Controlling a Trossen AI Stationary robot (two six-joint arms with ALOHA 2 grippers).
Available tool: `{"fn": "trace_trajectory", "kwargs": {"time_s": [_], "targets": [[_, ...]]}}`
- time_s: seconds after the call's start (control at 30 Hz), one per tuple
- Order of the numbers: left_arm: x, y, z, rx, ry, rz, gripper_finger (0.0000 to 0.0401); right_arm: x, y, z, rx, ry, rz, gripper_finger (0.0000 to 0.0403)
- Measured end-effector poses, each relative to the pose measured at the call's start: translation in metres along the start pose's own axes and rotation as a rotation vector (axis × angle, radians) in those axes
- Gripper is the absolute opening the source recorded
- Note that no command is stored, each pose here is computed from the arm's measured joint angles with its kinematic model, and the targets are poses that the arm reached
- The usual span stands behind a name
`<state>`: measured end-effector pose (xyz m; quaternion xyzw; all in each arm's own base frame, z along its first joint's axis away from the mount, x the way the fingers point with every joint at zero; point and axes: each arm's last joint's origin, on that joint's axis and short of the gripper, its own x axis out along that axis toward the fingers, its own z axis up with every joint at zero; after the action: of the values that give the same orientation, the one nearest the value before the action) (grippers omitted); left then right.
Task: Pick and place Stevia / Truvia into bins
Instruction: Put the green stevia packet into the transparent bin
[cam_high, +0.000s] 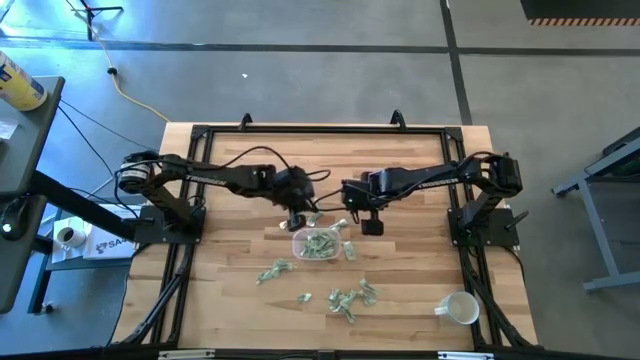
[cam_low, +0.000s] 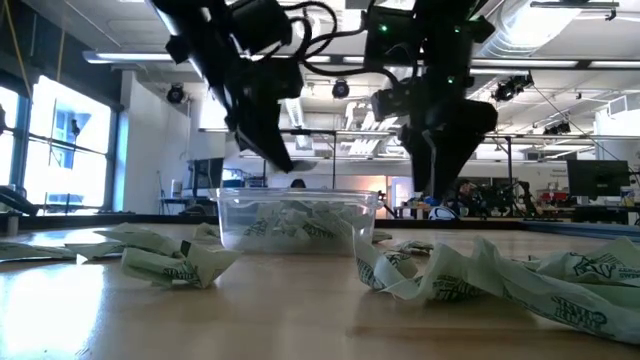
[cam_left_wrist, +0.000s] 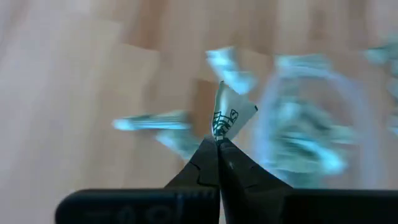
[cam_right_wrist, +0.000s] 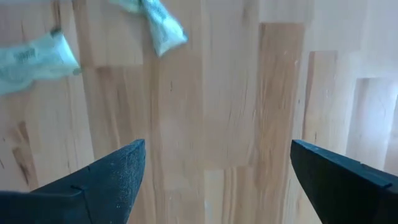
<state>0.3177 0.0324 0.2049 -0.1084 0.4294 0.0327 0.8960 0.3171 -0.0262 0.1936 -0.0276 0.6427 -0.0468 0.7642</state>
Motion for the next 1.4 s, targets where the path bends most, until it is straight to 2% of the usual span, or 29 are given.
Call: {"fn": "trace_trajectory", "kwargs": {"time_s": [0.07, 0.13, 0.23, 0.37, 0.53, 0.63, 0.83, 0.93, 1.2, 1.4], "targets": [[0.001, -0.011, -0.001, -0.011, 0.004, -0.066, 0.0028, 0.001, 0.001, -0.003, -0.023, 0.003, 0.015, 0.0385], [0.002, -0.026, -0.004, -0.021, 0.016, -0.084, 0.0028, 0.003, 0.002, -0.010, -0.038, -0.001, 0.026, 0.0385], [0.003, -0.048, -0.010, -0.033, 0.024, -0.066, 0.0028, 0.003, 0.003, -0.025, -0.041, -0.035, 0.025, 0.0385], [0.005, -0.069, -0.017, -0.106, 0.026, -0.029, 0.0028, 0.000, 0.004, -0.048, -0.020, -0.090, 0.028, 0.0385], [0.011, -0.075, -0.025, -0.212, 0.066, 0.006, 0.0028, -0.011, 0.004, -0.065, 0.036, -0.163, 0.021, 0.0385], [0.020, -0.079, -0.024, -0.232, 0.050, 0.000, 0.0028, -0.016, 0.003, -0.066, 0.057, -0.211, 0.011, 0.0385], [0.044, -0.077, -0.035, -0.273, 0.115, 0.015, 0.0029, -0.019, 0.003, -0.064, 0.077, -0.244, 0.008, 0.0385], [0.048, -0.076, -0.038, -0.288, 0.139, 0.021, 0.0050, -0.019, 0.003, -0.064, 0.077, -0.242, 0.007, 0.0385], [0.041, -0.077, -0.033, -0.286, 0.111, 0.003, 0.0148, -0.019, 0.003, -0.064, 0.103, -0.248, 0.008, 0.0385], [0.041, -0.078, -0.032, -0.284, 0.098, -0.004, 0.0174, -0.019, 0.002, -0.063, 0.121, -0.258, 0.010, 0.0385]]}}
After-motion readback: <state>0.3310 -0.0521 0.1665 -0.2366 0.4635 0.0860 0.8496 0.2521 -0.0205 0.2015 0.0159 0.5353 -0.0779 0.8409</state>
